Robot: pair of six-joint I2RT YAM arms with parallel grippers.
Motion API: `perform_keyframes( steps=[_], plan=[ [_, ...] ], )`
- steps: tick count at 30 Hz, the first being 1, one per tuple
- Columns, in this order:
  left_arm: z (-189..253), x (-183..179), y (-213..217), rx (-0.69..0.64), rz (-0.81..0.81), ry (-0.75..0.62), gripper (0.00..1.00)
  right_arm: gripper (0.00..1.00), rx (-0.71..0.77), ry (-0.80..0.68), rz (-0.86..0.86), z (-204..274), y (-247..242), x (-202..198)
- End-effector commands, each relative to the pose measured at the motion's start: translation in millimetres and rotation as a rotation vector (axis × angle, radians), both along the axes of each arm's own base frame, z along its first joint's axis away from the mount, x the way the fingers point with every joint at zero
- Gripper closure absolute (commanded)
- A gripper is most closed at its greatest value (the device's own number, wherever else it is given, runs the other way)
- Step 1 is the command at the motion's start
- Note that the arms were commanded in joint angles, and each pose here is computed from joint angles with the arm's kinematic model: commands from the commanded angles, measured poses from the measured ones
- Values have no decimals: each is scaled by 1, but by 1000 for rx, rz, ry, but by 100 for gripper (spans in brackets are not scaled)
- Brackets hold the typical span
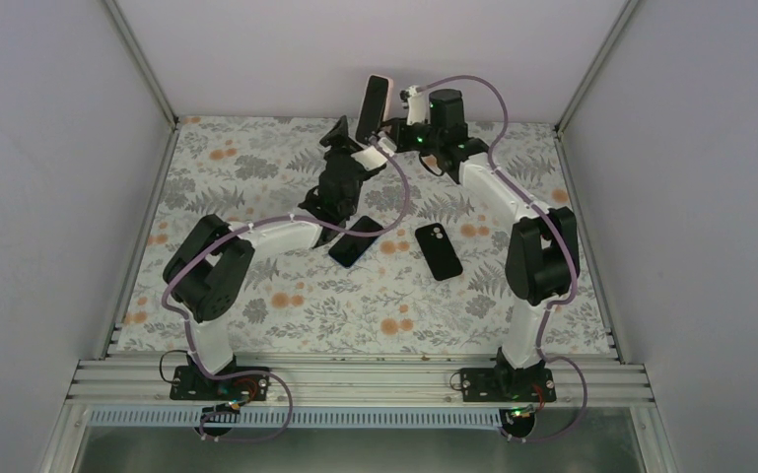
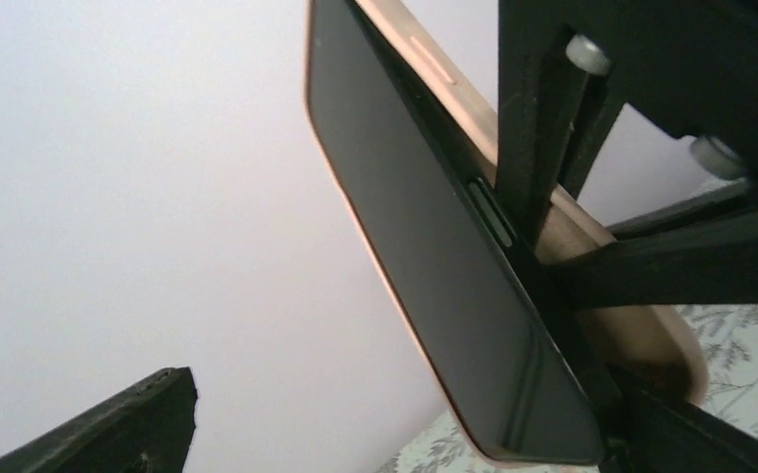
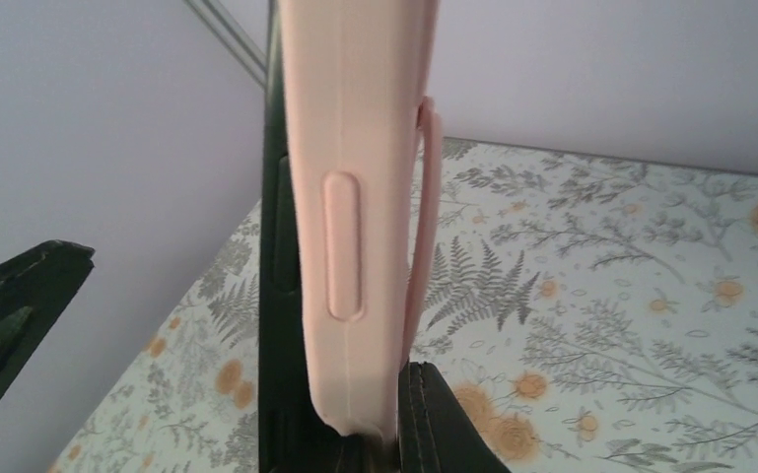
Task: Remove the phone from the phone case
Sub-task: Remove the phone case from the phone.
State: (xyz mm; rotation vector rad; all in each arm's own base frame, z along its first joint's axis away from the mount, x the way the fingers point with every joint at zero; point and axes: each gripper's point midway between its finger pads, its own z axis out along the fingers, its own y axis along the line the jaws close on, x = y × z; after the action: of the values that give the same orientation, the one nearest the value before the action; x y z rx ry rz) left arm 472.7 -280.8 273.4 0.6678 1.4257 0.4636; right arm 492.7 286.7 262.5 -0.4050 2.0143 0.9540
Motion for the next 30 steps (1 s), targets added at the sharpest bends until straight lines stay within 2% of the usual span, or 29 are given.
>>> perform_keyframes(
  steps=[1, 4, 7, 13, 15, 17, 21, 23, 26, 30],
  plan=[
    [39, 3, 55, 35, 219, -173, 7, 96, 80, -6, 108, 29, 15, -30],
    [52, -4, 60, 42, 225, -234, 18, 96, 84, 8, 119, 25, 18, -30],
    [52, -2, 61, 33, 223, -231, 32, 96, 91, 26, 138, 21, 23, -34],
    [44, 8, 59, -10, 205, -194, 37, 96, 100, 38, 177, 18, 34, -46],
    [41, 15, 59, -29, 207, -168, 46, 97, 100, 40, 193, 18, 40, -53],
    [43, 18, 59, -51, 196, -156, 58, 97, 95, 40, 202, 17, 45, -58],
    [47, 17, 57, -69, 173, -167, 70, 97, 81, 47, 221, 10, 51, -65],
    [47, 19, 54, -63, 172, -174, 72, 97, 81, 64, 235, 5, 56, -69],
    [51, 25, 44, -50, 175, -205, 60, 97, 74, 93, 267, -8, 71, -81],
    [53, 35, 35, -39, 185, -223, 60, 97, 70, 111, 314, -15, 90, -98]
  ],
)
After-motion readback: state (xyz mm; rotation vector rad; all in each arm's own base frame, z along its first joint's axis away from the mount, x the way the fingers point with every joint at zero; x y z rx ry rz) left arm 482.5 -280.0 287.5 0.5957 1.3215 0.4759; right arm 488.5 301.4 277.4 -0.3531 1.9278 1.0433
